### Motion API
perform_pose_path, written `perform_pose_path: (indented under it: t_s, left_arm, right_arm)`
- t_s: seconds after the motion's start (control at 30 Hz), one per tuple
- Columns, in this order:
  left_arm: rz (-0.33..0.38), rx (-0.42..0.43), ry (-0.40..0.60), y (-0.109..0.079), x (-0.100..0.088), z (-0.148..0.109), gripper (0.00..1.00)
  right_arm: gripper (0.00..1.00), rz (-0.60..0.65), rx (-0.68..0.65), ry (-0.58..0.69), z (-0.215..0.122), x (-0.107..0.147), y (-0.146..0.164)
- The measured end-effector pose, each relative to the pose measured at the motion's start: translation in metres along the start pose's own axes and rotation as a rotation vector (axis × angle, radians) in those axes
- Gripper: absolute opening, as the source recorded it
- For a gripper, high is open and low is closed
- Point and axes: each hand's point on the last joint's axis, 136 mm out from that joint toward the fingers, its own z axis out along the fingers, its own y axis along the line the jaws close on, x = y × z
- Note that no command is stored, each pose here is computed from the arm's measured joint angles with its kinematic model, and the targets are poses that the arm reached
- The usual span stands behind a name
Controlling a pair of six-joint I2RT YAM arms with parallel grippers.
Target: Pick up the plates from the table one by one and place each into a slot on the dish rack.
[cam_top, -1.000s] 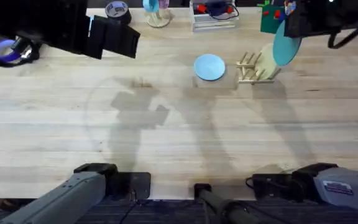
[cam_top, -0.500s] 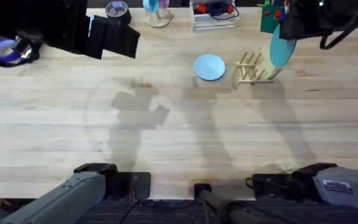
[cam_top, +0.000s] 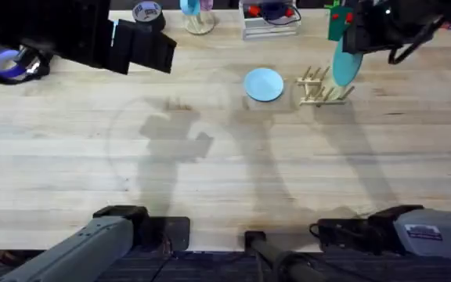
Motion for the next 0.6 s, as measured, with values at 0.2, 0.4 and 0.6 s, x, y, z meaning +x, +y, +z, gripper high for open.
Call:
perform_pose_path:
  t_s: [0.2, 0.4, 0.6]
  left_arm:
    - [0.0, 0.0, 0.0, 0.0, 0.0, 0.0, 0.992]
    - [0.0, 0.0, 0.0, 0.0, 0.0, 0.0, 0.993]
    - [0.0, 0.0, 0.0, 0.0, 0.0, 0.0, 0.993]
  right_arm:
    - [0.029, -0.003, -0.006, 0.018, 0.011, -0.001, 0.006]
    - [0.029, 0.005, -0.002, 0.038, 0.018, 0.0, 0.003]
    - [0.029, 0.009, 0.005, 0.052, 0.024, 0.001, 0.001]
